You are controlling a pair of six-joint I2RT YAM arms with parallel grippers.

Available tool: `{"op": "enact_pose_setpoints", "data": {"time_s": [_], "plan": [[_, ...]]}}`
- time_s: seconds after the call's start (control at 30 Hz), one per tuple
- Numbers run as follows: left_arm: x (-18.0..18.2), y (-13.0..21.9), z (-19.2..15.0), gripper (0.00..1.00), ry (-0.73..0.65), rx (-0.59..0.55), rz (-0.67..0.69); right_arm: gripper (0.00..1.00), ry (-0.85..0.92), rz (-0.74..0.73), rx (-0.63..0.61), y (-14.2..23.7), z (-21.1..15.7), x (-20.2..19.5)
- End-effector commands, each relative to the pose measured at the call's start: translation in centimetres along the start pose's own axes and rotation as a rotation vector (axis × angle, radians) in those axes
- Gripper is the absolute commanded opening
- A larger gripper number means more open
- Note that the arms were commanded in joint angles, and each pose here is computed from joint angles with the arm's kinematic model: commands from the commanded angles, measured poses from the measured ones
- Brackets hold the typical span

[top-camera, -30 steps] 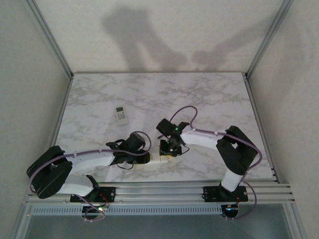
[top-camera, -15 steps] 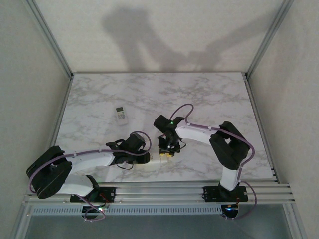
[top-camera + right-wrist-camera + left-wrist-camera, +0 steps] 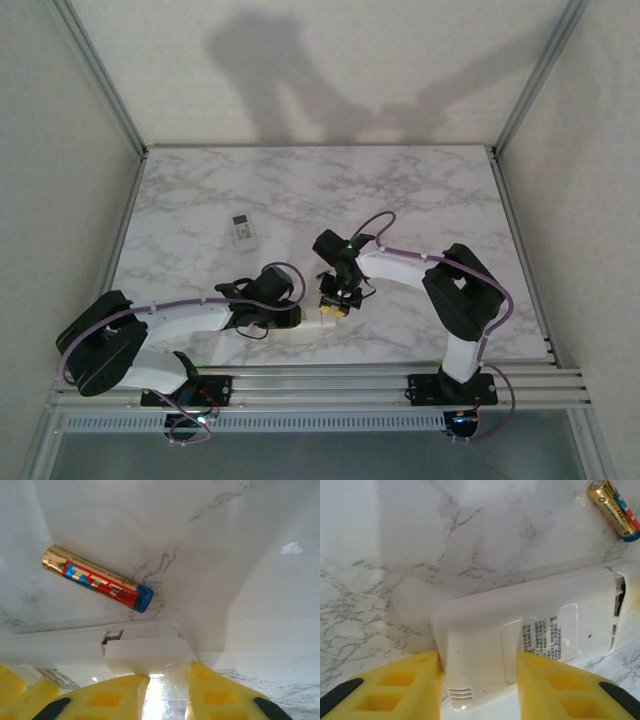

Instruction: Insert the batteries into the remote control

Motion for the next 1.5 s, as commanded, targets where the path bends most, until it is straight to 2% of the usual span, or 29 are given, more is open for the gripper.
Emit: {"op": "enact_pose_setpoints", "data": {"time_s": [0.0, 0.13, 0.3, 0.5, 0.9, 1.2, 1.37, 1.47], "plan": [[0.0, -1.8, 1.3, 0.40, -0.045, -0.089, 0.067, 0.26, 0.246, 0.338, 0.113, -3.4, -2.8, 5.2], [0.0, -2.0, 1.4, 0.41, -0.041, -0.083, 0.085, 0.30, 0.297, 0.253, 0.029, -1.5, -2.9, 4.1], [0.3, -1.8, 1.4, 0.42, -0.042, -0.084, 0.120, 0.34, 0.313, 0.130, -0.136, 0.6, -2.1, 2.2], [0.3, -1.6, 1.5, 0.43, -0.058, -0.083, 0.141, 0.39, 0.349, 0.104, -0.222, 2.9, -2.0, 1.2], [-0.1, -1.9, 1.9, 0.43, -0.067, -0.076, 0.119, 0.40, 0.323, 0.090, -0.185, 1.7, -1.7, 0.4], [-0.1, -1.9, 1.7, 0.43, -0.062, -0.077, 0.106, 0.29, 0.240, 0.070, -0.133, 0.5, -1.9, -0.6], [-0.5, -2.0, 1.8, 0.43, -0.047, -0.081, 0.048, 0.27, 0.150, 0.117, -0.086, 0.0, -2.4, -1.0], [-0.8, -2.1, 1.6, 0.43, -0.042, -0.078, 0.020, 0.25, 0.138, 0.109, -0.104, 0.2, -2.5, -1.1]]}}
Point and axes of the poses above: each hand's point on the last joint's axis, 136 mm out from that joint toward the fingers, its own y axis back along the fingers, its own x axis along the line the jaws close on, z = x × y, the point moved 10 cm from there along y, back along the fingers, and after that the axes turned 14 degrees about -y, right-handed, at the moved point
